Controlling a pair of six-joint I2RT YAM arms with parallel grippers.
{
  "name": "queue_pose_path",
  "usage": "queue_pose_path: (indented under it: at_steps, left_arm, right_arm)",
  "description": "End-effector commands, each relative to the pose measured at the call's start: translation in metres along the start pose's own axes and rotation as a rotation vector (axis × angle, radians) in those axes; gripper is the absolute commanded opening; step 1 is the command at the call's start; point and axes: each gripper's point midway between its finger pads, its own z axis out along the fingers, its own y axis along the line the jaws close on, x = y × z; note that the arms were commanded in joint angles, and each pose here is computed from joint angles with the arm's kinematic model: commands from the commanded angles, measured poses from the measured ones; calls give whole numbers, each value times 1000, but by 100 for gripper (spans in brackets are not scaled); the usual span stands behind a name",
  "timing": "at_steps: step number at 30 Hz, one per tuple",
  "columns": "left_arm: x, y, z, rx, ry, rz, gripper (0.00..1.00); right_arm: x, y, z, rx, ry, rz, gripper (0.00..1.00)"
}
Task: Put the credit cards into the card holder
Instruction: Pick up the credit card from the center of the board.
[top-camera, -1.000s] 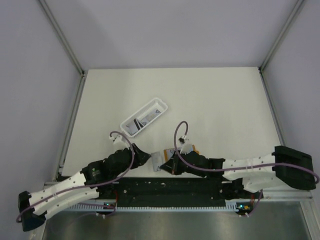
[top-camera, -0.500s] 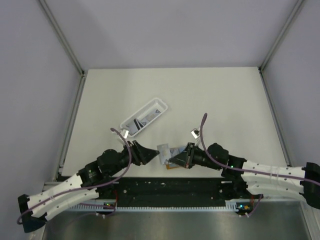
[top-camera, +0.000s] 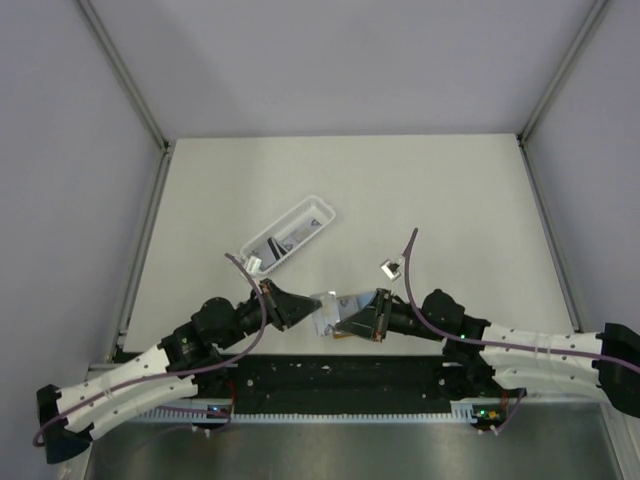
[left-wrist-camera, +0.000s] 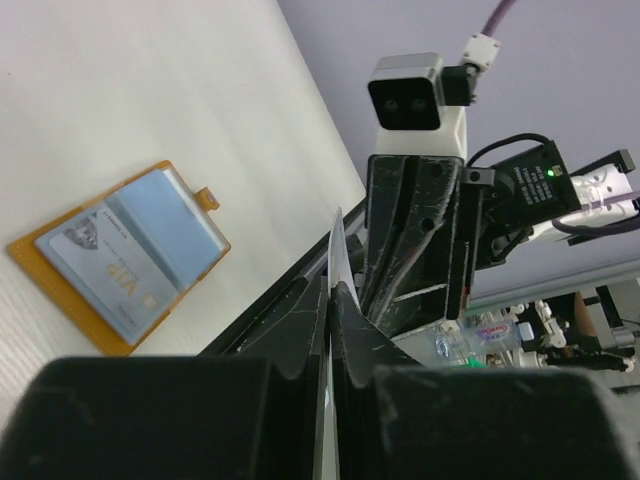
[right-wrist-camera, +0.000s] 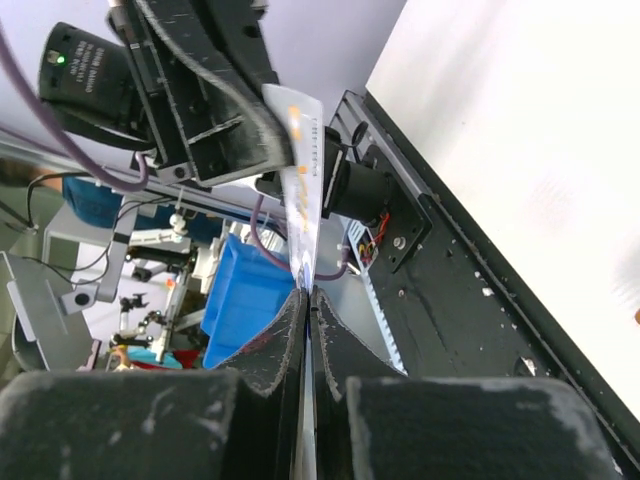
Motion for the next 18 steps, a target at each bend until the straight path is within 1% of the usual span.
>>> queue_pose_path:
  at_steps: [1,2,4,7,10,13,18]
  left_arm:
    - [-3,-17,3,80,-8,16,0]
    - [2,-20,3,99,21,19,0]
    - [5,-25,3,125,37,20,0]
    - [9,-29,5,144,63,24,0]
    - [12,-30,7,152,83,28,0]
    - [14,-30,7,155,87,28,0]
    - [15,-32,8,167,93,30,0]
  right_arm:
    - [-11,18,0,-74,-35,-20,0]
    - [-11,18,0,-69,-35,-29,6]
    - [-13,20,1,-61,-35,-49,18]
    - [-16,24,0,-59,-40,-69,25]
    - [-20,26,-1,-56,-52,-89,27]
    - [-24,27,-4,-53,-76,-95,27]
    - [-24,24,-6,-49,-81,-94,26]
